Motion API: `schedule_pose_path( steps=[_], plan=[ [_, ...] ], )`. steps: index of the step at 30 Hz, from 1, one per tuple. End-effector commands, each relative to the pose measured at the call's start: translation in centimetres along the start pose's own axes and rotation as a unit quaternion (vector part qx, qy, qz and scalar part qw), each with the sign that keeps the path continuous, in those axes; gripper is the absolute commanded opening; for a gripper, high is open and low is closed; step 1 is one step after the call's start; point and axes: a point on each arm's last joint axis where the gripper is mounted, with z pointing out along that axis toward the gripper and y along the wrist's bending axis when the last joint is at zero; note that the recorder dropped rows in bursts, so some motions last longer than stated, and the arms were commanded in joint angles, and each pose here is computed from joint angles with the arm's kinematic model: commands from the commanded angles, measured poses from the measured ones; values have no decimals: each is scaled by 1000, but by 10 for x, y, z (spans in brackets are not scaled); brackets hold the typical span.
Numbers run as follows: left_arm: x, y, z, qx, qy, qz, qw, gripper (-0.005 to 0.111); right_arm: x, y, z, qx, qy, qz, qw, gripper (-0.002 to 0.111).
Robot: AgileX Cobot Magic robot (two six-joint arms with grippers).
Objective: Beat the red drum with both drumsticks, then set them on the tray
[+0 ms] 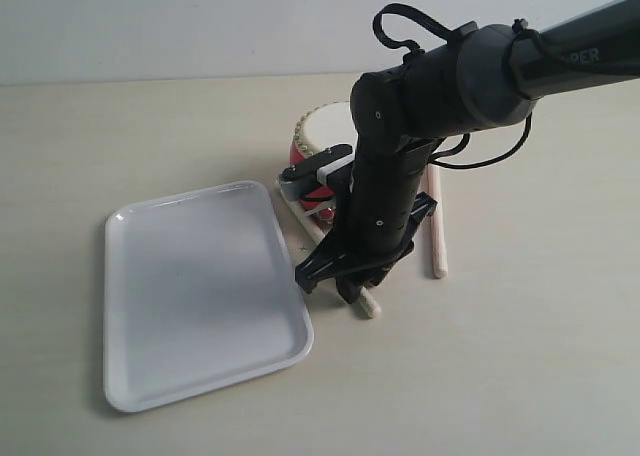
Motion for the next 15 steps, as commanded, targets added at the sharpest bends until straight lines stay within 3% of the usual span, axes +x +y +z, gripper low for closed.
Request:
schedule_pose_path(
  steps=[1, 9, 15],
  plan=[
    [-1, -1, 0, 5, -2, 2, 1000, 0, -2, -1, 3, -1, -3, -3, 1000, 38],
    [-1, -1, 0, 5, -2, 2, 1000, 0, -2, -1, 7, -1, -1, 4, 1000, 37],
    [-1, -1, 0, 5, -2, 2, 1000, 0, -1, -1, 7, -1, 5, 11, 1000, 23]
  ],
)
